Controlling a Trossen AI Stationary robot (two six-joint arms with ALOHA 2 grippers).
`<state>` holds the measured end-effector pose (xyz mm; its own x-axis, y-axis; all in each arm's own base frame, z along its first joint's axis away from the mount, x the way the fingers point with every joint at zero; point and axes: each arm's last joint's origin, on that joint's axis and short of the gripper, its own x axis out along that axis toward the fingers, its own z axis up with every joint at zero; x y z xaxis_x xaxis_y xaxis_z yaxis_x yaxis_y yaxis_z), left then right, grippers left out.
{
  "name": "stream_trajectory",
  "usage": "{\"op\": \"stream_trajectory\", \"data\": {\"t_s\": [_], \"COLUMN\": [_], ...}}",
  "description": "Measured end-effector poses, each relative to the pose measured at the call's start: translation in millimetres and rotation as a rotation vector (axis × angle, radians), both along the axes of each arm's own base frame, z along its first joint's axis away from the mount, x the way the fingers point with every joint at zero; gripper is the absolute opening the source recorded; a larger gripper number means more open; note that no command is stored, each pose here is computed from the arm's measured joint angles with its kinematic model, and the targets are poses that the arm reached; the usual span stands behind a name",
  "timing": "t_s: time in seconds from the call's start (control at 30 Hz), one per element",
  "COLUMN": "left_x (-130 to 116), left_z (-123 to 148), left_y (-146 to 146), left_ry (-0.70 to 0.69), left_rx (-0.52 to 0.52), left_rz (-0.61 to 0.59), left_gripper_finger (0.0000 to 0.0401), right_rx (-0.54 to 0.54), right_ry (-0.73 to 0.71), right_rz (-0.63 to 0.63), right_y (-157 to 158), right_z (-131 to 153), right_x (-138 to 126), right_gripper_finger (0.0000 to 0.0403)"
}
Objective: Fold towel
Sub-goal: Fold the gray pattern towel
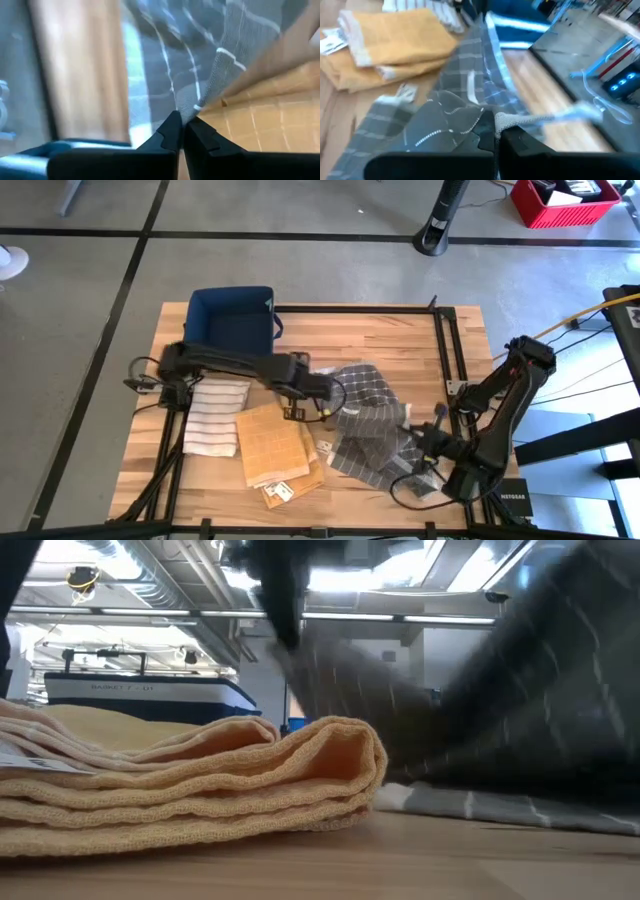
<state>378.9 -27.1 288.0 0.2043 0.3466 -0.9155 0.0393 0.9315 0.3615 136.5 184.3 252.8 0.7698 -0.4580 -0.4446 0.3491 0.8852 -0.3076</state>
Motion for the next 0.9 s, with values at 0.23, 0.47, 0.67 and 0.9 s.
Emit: {"op": "stream_trajectory", "data": {"t_s": [0.23, 0.47, 0.67, 0.9], "left_x": [-64.8, -111.0, -114.8, -127.9], "left_z": [94.5, 108.8, 50.9, -33.4], "left_y": [-7.4, -23.3, -64.7, -114.9], "left_ry": [-0.343, -0.495, -0.406, -0.412], "left_rx": [0.024, -0.098, -0.135, -0.22], "left_rz": [0.107, 0.275, 0.304, 0.319], "left_gripper_finger": [0.0004, 0.0003, 0.0002, 0.0002], "right_rx": [0.007, 0.187, 0.313, 0.5], "right_ry": [-0.023, 0.077, 0.047, 0.037], "right_rz": [0.021, 0.059, 0.162, 0.181], "right_y": [-23.6, -15.4, 12.5, 34.7], "right_z": [37.3, 19.0, -30.4, -60.5], "right_x": [-13.4, -13.8, -0.5, 16.9], "right_gripper_finger": [0.0001, 0.0001, 0.0001, 0.0007]}}
